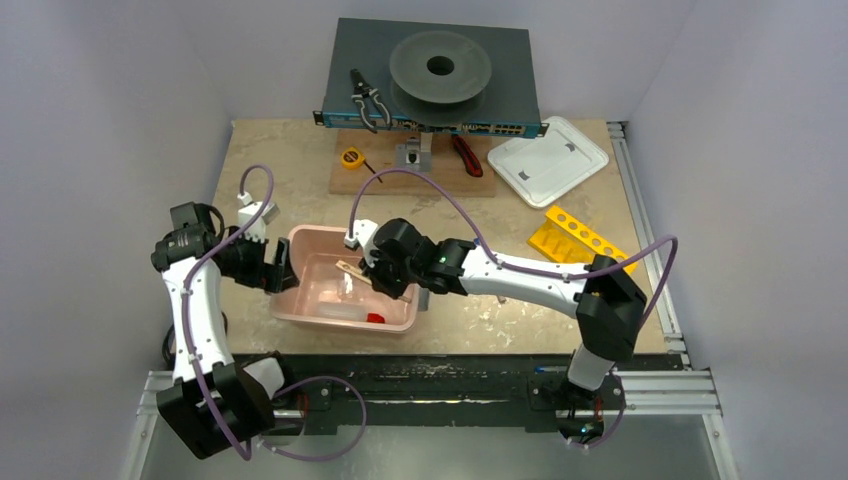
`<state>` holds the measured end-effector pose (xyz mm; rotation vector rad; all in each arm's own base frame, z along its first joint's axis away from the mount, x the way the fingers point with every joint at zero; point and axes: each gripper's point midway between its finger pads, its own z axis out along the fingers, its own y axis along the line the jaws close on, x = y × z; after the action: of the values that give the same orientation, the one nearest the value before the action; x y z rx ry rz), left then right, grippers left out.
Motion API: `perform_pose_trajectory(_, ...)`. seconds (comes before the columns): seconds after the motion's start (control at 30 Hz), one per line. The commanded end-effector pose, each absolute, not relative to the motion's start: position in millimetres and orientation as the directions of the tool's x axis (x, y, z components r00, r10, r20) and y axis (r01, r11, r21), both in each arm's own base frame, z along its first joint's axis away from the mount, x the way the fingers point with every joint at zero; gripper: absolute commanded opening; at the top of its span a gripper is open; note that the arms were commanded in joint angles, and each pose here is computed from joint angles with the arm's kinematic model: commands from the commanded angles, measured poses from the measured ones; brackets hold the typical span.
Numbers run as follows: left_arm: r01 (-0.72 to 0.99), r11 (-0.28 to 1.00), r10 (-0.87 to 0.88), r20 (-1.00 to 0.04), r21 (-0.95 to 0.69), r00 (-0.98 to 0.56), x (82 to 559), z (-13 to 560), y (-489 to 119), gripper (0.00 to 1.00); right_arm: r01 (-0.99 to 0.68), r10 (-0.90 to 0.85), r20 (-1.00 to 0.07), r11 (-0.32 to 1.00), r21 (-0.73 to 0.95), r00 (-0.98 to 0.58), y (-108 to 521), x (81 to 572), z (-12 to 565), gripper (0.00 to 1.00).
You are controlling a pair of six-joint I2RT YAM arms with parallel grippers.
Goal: Organize the chemistry lab equipment
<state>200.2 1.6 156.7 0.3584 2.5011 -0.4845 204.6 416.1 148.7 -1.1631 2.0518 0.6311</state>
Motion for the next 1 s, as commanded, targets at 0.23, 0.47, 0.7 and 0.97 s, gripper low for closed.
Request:
perform_pose_trajectory(0.23, 0.319, 0.929, 0.148, -0.597, -0.19, -0.789, 219.7, 160.1, 19.0, 0.94, -0.931, -0.624, -0.741, 0.364, 0.005, -0.248, 413.7, 201.9, 151.8, 0.42)
perform_pose_trajectory(0.47, 0.312, 0.936, 0.158, -0.595, -0.164, -0.788, 221.5, 159.1, 24.1, 0.93, -0.883, -0.508, -0.811, 0.468, 0.023, -0.291, 416.4, 216.3, 188.0, 0.44)
perform_pose_trajectory(0.7, 0.302, 0.939, 0.153, -0.588, -0.163, -0.794, 222.4, 153.2, 26.1, 0.87, -0.696, -0.233, -0.868, 0.699, 0.164, -0.439, 350.7, 282.9, 227.5, 0.28)
perform_pose_trajectory(0.97, 0.372, 0.892, 0.156, -0.598, -0.257, -0.786, 211.5, 155.6, 3.4, 0.86, -0.535, -0.075, -0.878, 0.817, 0.218, -0.472, 283.6, 313.7, 240.7, 0.44)
